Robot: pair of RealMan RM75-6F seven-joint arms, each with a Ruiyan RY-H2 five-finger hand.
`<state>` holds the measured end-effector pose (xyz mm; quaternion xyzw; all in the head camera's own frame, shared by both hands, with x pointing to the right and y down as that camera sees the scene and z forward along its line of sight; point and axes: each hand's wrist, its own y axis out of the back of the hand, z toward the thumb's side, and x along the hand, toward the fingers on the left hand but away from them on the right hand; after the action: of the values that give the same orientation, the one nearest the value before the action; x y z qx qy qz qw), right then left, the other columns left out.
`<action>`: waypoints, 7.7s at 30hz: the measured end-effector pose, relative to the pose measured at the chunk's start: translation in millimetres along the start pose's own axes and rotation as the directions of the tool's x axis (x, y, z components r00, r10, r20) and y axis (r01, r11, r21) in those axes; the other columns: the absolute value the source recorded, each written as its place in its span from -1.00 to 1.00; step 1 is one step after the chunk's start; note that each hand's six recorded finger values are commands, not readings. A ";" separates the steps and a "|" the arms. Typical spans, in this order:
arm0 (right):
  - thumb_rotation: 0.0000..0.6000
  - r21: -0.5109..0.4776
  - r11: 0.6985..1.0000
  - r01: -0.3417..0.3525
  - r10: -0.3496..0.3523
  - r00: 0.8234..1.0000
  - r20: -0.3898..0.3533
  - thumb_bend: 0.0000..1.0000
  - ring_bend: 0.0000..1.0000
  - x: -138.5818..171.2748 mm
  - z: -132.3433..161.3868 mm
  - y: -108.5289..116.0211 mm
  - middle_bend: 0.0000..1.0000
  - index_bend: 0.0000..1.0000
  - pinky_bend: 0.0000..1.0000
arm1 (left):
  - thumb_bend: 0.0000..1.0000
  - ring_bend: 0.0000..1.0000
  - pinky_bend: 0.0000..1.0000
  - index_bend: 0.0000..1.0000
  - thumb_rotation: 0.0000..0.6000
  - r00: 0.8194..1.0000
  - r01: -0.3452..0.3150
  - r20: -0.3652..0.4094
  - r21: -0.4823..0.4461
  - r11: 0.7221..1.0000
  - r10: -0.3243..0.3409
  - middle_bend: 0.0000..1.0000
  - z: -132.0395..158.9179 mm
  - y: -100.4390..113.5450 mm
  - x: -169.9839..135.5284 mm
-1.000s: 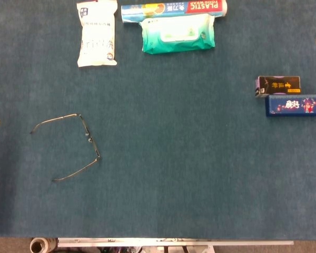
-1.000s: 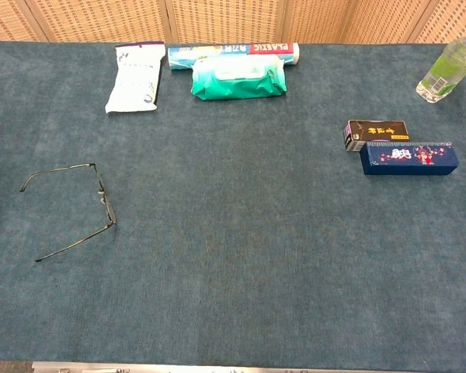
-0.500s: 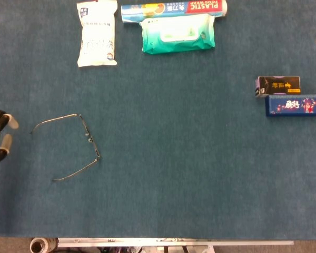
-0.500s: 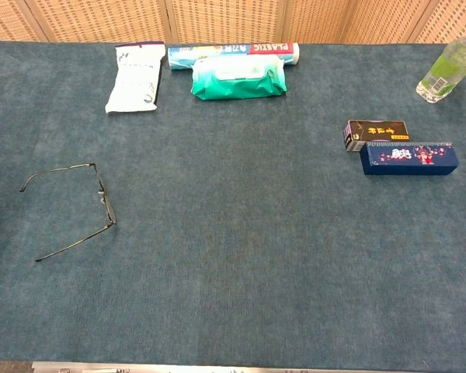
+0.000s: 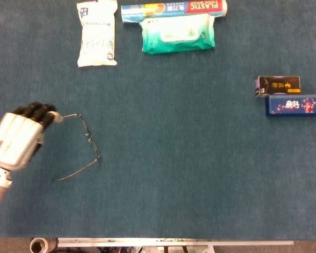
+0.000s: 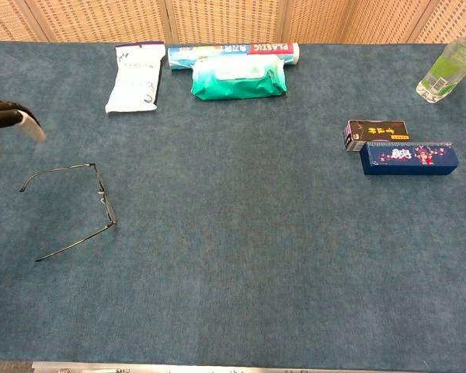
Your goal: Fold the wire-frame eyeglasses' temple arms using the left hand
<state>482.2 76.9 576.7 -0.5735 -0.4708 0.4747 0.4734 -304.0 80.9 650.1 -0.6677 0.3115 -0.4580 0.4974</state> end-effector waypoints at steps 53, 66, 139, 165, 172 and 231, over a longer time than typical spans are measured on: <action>1.00 -0.029 0.999 -0.017 0.018 1.000 0.023 -0.28 -0.48 -5.4 -9.1 2.0 -0.13 0.05 -0.23 | 1.00 -0.82 -0.50 -0.61 1.00 0.930 0.288 0.091 0.420 0.860 -0.356 -0.80 26.1 -72.6 74.3; 1.00 -0.030 0.999 -0.018 0.019 1.000 0.020 -0.28 -0.47 -5.9 -8.2 0.8 -0.13 0.05 -0.23 | 1.00 -0.82 -0.53 -0.60 1.00 0.921 0.340 0.023 0.440 0.831 -0.389 -0.80 6.6 -78.1 64.2; 1.00 -0.034 0.999 -0.024 0.024 1.000 0.012 -0.28 -0.47 -5.0 -6.1 -0.5 -0.13 0.05 -0.23 | 1.00 -1.00 -0.62 -0.12 1.00 0.897 0.426 -0.161 0.058 0.903 -0.413 -1.00 -50.1 -46.5 -27.5; 1.00 -0.041 0.999 -0.016 0.017 1.000 0.016 -0.28 -0.47 -4.7 -7.8 3.4 -0.13 0.05 -0.23 | 1.00 -1.00 -0.64 -0.15 1.00 0.883 0.466 -0.109 0.069 0.882 -0.457 -1.00 -36.1 -68.0 4.5; 1.00 -0.043 0.999 -0.011 0.012 1.000 0.016 -0.28 -0.47 -4.3 -8.7 5.3 -0.13 0.05 -0.23 | 1.00 -1.00 -0.64 -0.15 1.00 0.877 0.476 -0.113 0.087 0.875 -0.466 -1.00 -37.5 -72.2 10.0; 1.00 -0.053 0.999 -0.004 0.004 1.000 0.010 -0.28 -0.47 -2.2 -8.2 9.2 -0.13 0.05 -0.23 | 1.00 -1.00 -0.64 -0.14 1.00 0.898 0.440 -0.072 0.162 0.883 -0.434 -1.00 -14.5 -64.8 45.0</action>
<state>490.9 73.0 568.6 -0.5845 -0.4844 0.4657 0.4548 -302.5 56.3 726.4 -0.6668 0.1201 -0.5948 0.4327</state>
